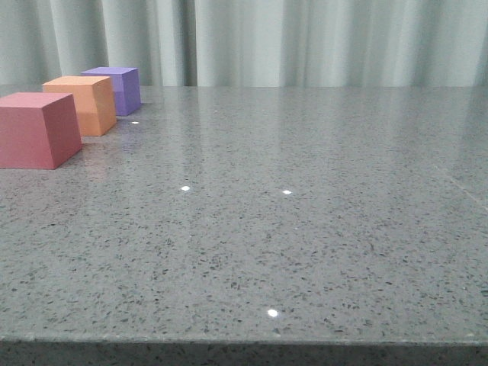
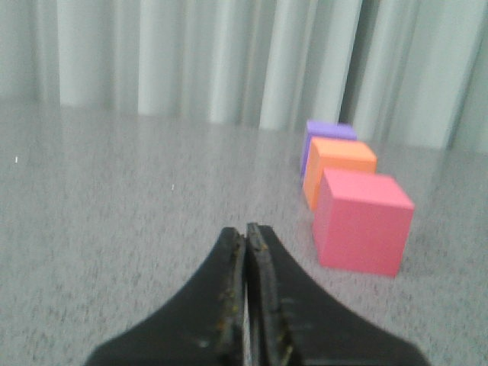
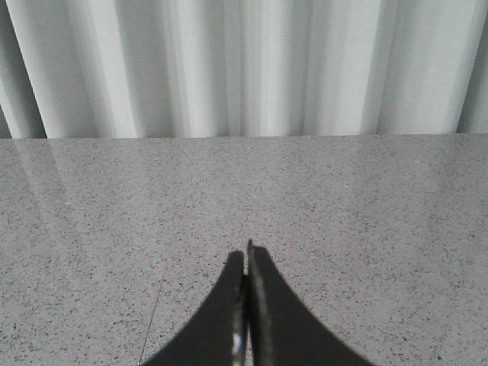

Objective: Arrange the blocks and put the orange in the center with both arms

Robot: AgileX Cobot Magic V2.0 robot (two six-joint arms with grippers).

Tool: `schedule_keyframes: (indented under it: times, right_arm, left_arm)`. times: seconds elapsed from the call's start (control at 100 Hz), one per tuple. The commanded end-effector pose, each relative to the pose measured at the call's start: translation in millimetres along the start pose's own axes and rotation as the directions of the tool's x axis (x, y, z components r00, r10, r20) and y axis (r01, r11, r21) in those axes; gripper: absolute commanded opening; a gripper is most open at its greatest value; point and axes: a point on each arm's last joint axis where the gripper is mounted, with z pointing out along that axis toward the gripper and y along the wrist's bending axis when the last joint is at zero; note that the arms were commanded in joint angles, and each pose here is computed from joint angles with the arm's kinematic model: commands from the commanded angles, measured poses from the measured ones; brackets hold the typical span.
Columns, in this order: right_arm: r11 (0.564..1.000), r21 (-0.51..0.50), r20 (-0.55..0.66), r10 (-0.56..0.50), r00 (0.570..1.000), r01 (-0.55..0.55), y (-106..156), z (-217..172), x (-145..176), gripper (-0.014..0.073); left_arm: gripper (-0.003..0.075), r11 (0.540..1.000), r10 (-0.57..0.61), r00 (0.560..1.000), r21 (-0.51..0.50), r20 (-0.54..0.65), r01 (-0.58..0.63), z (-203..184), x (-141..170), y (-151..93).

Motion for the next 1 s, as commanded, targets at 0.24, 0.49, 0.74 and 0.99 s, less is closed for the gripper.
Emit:
schedule_keyframes:
  times: [0.24, 0.49, 0.74, 0.99]
  right_arm:
    - [1.000, -0.005, 0.107, -0.008, 0.994, 0.008, 0.6, -2.0, -16.6, -0.0069]
    - [1.000, -0.005, 0.107, -0.008, 0.994, 0.008, 0.6, -2.0, -16.6, -0.0069]
    - [1.000, -0.005, 0.107, -0.008, 0.994, 0.008, 0.6, -2.0, -16.6, -0.0069]
    - [1.000, -0.005, 0.107, -0.008, 0.994, 0.008, 0.6, -2.0, -16.6, -0.0069]
  left_arm:
    - [-0.0020, 0.997, -0.015, 0.993, 0.073, 0.116, 0.007, -2.4, 0.7, -3.1]
    - [-0.0020, 0.997, -0.017, 0.993, 0.073, 0.116, 0.009, -2.4, 0.7, -3.1]
    - [-0.0020, 0.997, -0.017, 0.993, 0.073, 0.116, 0.009, -2.4, 0.7, -3.1]
    - [-0.0020, 0.997, -0.017, 0.993, 0.073, 0.116, 0.009, -2.4, 0.7, -3.1]
